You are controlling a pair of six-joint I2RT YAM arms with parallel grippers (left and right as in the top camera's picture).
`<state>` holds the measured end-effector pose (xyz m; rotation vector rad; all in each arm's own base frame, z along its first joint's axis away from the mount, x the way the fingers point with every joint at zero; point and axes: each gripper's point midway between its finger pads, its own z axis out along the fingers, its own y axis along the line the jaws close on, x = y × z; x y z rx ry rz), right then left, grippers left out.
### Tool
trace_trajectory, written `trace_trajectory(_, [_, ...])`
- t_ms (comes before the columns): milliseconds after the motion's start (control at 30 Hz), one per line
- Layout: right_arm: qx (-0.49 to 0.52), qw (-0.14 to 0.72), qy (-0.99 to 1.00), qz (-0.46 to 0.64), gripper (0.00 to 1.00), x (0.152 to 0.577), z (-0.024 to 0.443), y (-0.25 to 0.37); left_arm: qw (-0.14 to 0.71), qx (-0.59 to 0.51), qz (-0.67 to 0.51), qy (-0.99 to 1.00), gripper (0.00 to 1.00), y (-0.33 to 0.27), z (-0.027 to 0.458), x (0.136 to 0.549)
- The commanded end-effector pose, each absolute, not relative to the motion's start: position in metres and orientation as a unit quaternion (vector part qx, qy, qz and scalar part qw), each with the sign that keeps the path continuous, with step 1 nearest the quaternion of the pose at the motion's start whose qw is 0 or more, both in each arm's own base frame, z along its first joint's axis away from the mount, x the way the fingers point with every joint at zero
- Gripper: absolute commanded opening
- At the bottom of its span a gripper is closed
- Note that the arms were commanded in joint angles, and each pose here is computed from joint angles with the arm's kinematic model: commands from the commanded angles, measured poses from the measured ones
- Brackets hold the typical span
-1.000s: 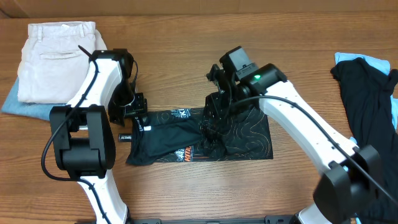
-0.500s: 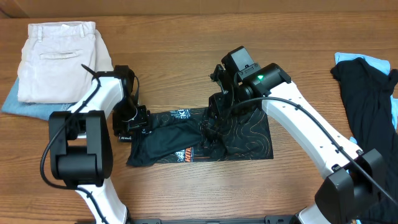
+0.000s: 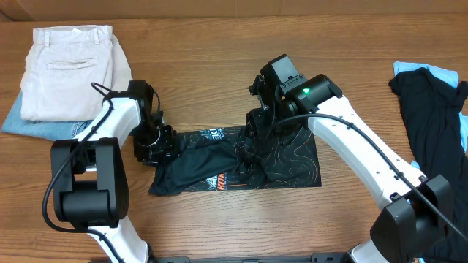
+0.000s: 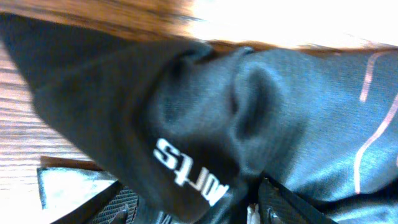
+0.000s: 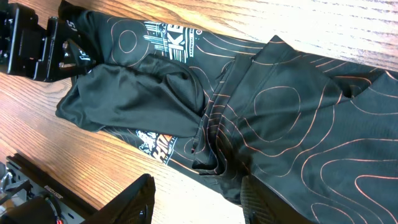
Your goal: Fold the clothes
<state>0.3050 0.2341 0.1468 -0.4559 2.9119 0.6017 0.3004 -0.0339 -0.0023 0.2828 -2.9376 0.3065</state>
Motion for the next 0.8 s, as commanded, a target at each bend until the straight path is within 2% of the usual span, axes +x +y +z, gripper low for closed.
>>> trace_trajectory(0, [-0.144, 0.076, 0.967, 0.196, 0.48, 0.309, 0.152, 0.232, 0.140, 0.066, 0.200, -0.968, 0.65, -0.066, -0.034, 0.277])
trace_trajectory(533, [-0.135, 0.075, 0.968, 0.196, 0.49, 0.309, 0.152, 0.232, 0.137, 0.070, 0.177, -0.972, 0.66, -0.057, -0.054, 0.263])
trace_trajectory(767, [-0.135, 0.076, 0.969, 0.194, 0.49, 0.310, 0.152, 0.231, 0.140, 0.067, 0.180, -0.971, 0.57, -0.060, -0.061, 0.254])
